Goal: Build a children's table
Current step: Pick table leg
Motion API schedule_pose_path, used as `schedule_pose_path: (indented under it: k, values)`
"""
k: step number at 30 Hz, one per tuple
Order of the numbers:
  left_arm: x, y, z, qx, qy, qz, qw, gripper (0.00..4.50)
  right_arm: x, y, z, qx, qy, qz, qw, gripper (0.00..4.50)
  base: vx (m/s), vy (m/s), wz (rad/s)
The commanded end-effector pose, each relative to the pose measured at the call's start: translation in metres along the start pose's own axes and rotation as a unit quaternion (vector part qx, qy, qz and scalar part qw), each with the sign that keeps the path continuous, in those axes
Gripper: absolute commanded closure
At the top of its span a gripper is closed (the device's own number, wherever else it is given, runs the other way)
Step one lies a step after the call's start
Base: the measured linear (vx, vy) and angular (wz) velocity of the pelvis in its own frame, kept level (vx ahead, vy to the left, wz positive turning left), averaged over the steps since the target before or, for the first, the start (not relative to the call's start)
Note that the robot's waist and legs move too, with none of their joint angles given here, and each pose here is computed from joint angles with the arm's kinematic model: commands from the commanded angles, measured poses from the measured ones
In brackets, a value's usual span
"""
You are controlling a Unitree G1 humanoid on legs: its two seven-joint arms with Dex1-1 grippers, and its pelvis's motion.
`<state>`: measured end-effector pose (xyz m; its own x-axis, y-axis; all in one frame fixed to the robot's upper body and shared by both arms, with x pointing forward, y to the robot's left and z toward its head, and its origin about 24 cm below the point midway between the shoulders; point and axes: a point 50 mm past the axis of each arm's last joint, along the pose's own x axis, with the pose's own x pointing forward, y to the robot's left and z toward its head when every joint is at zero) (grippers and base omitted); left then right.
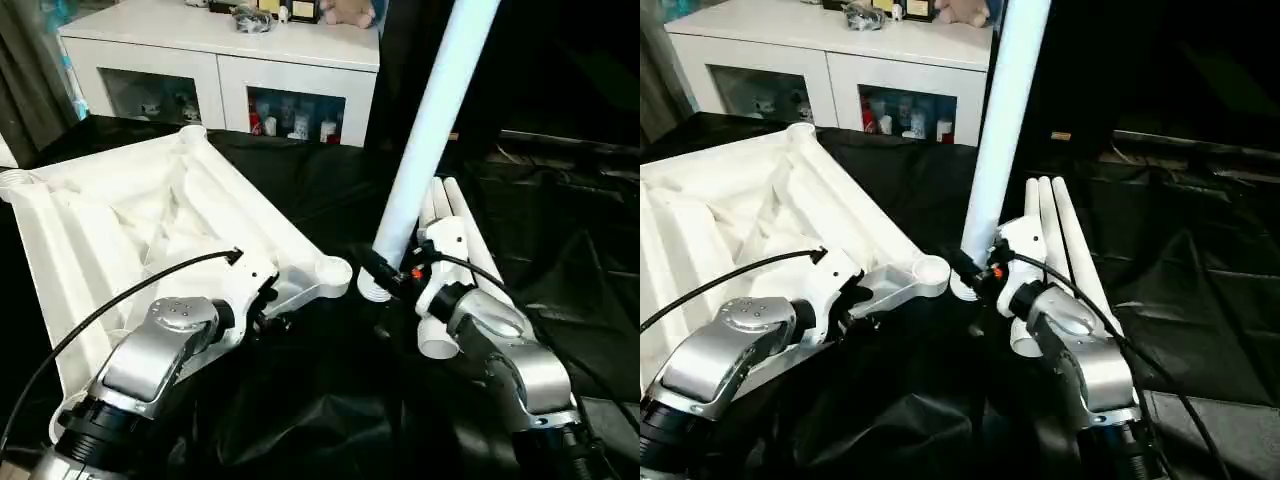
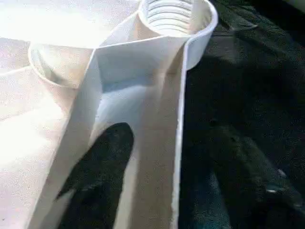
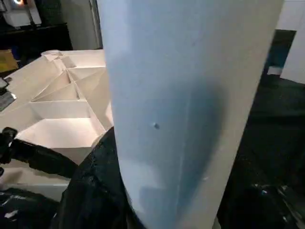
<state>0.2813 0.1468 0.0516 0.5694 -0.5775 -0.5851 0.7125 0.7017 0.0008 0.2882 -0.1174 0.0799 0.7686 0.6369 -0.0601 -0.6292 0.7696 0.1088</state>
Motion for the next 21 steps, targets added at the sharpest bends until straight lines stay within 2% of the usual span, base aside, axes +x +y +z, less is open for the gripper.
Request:
schedule_pose_path:
  k: [1,2,9,12,21]
  values:
    - [-0.001,0.000,0.003,0.001,0.001,0.002,1.000,1.96,0.000,-0.002,0.010,-0.016,-0.019,0.000,1.000,2.59,0.000,0.000,0.00]
    - [-0.001,0.000,0.003,0.000,0.003,0.003,1.000,2.15,0.000,-0.002,0.009,-0.017,-0.018,-0.001,1.000,2.59,0.000,0.000,0.00]
    - [-0.005,-0.001,0.005,-0.004,0.001,0.005,1.000,2.58,0.000,-0.002,0.009,-0.017,-0.018,-0.004,1.000,2.59,0.008,-0.002,-0.01]
    - [-0.007,-0.002,0.006,-0.008,-0.002,0.005,1.000,3.03,0.000,-0.001,0.008,-0.016,-0.017,-0.006,1.000,2.59,0.000,0.000,0.00]
    - [-0.015,-0.005,-0.004,-0.005,0.025,0.001,1.000,3.74,0.005,0.003,0.009,-0.003,-0.021,0.010,1.000,2.59,0.000,0.000,0.00]
